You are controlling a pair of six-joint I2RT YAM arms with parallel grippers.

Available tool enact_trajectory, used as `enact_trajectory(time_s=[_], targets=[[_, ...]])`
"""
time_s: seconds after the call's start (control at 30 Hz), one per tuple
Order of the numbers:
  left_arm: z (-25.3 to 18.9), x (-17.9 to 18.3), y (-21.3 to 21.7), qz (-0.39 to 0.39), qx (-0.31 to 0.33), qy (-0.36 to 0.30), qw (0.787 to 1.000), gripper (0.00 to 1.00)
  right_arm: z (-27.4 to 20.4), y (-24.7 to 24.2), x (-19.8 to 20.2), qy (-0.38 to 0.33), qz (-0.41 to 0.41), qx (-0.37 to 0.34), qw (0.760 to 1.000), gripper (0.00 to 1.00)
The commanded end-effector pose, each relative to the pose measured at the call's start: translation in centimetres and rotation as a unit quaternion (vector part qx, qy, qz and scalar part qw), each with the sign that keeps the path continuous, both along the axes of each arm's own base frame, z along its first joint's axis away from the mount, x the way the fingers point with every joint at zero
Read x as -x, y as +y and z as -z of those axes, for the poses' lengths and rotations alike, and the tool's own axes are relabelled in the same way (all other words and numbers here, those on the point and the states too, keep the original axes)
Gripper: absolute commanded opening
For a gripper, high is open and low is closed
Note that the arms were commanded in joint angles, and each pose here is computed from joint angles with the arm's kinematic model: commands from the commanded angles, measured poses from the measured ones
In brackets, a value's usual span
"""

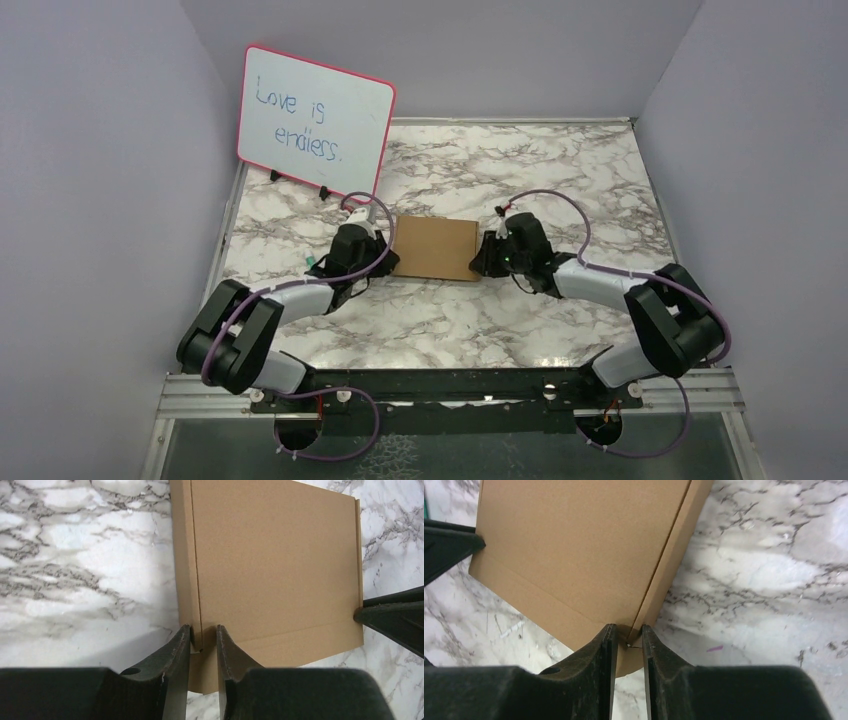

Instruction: Fold the paper box

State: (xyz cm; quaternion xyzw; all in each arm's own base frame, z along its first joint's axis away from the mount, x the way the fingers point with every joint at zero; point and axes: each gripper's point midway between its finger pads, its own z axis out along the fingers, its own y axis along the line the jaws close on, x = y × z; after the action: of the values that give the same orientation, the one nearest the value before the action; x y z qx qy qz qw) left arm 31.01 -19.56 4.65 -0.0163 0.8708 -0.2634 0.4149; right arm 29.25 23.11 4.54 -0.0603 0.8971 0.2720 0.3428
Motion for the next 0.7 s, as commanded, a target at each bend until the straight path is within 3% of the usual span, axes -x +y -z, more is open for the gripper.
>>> enact_trajectory(time_s=[0.0, 0.13, 0.4, 0.53, 0.67], targets=[[1.4, 2.5, 2.1, -0.018, -0.044, 0.05, 0.998, 0.22, -0.1, -0.9, 2.3, 0.018, -0.029, 0.042, 0.999, 0.31], [-1.9, 0.7, 2.2, -0.034, -0.042, 0.009, 0.999, 0.32, -2.9, -0.6, 1.2, -0.026, -0.051, 0.059, 0.997, 0.4], [-5.0, -0.7, 2.8, -0.059, -0.038, -0.035, 0.997, 0.62, -6.0, 2.7, 1.6, -0.114, -0.154, 0.092, 0.977, 0.6], [-4.1, -1.1, 1.6, -0.036, -0.032, -0.023, 0.999, 0.65, -5.5, 5.3, 2.5, -0.148, -0.232, 0.126, 0.953, 0.65], [-2.8, -1.6, 0.7, -0.017, -0.036, -0.008, 0.999, 0.65, -3.6, 7.7, 3.9, -0.183, -0.309, 0.209, 0.91, 0.79]])
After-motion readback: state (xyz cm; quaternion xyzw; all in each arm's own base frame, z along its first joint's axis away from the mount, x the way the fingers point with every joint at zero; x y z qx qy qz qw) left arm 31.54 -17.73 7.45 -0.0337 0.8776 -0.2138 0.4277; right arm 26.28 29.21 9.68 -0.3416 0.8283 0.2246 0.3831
